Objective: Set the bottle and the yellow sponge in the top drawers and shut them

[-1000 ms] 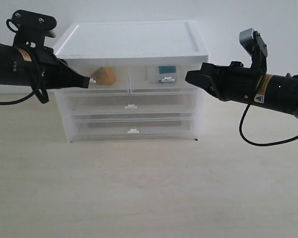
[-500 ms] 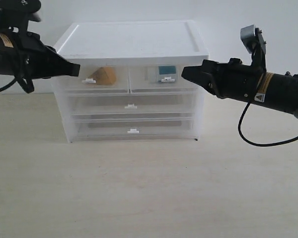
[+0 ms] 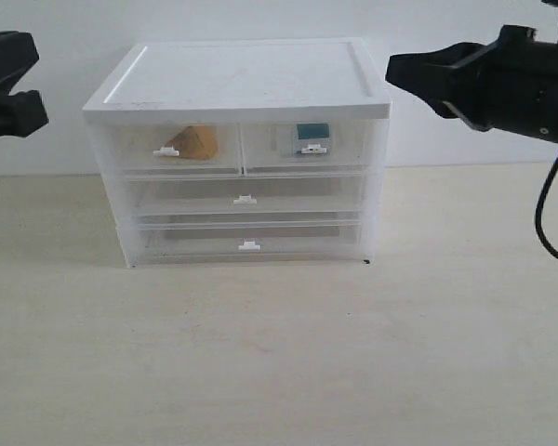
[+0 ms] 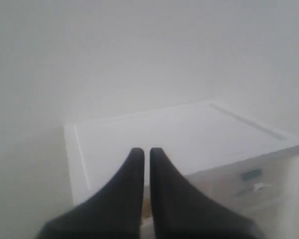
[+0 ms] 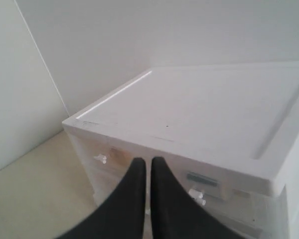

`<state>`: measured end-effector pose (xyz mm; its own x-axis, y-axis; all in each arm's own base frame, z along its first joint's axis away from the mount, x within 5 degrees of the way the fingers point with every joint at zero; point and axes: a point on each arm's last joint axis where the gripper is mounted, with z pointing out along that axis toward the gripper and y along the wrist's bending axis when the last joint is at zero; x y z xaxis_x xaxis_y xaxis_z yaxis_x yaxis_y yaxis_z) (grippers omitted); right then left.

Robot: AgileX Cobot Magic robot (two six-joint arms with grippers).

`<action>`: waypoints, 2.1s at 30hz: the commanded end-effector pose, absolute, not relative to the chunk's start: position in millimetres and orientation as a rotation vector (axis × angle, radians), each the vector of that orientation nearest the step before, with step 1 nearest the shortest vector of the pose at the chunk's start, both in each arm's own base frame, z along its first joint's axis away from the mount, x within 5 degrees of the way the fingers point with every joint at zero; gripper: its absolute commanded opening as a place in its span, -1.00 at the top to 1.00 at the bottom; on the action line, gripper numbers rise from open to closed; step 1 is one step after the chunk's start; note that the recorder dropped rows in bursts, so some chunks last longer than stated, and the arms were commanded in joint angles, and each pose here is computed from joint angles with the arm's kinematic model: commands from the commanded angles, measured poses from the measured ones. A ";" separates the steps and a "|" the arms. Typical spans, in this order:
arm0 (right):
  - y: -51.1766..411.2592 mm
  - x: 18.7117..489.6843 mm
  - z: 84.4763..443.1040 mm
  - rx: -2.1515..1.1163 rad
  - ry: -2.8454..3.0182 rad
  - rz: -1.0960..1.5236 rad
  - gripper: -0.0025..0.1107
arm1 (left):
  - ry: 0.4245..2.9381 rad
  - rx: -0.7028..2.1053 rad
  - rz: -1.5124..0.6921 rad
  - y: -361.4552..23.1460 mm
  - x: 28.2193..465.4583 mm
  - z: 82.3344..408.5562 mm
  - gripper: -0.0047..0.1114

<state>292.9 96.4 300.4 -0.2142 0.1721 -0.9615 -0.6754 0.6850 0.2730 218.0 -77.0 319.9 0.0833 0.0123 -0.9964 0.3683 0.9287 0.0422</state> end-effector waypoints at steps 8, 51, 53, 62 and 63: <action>82.9 235.4 317.8 -0.412 1.518 0.713 0.96 | 1.189 0.328 -0.359 -55.4 126.2 323.1 0.85; 6.7 28.7 303.5 0.048 1.195 0.371 0.96 | 1.106 0.146 -0.419 -17.2 39.4 264.5 0.85; 6.6 28.8 303.4 0.049 1.196 0.370 0.96 | 1.106 0.146 -0.419 -17.2 39.4 264.5 0.85; 6.4 28.8 303.3 0.051 1.198 0.369 0.96 | 1.106 0.146 -0.419 -17.2 39.4 264.5 0.85; 6.4 28.8 303.3 0.051 1.198 0.369 0.96 | 1.106 0.146 -0.419 -17.2 39.4 264.5 0.85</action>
<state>29.1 6.8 305.0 0.3127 0.3100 -0.8979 -0.2584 0.9374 0.2337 39.1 -17.4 266.0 0.3920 -0.2429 -0.8873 0.3956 0.9153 -0.0757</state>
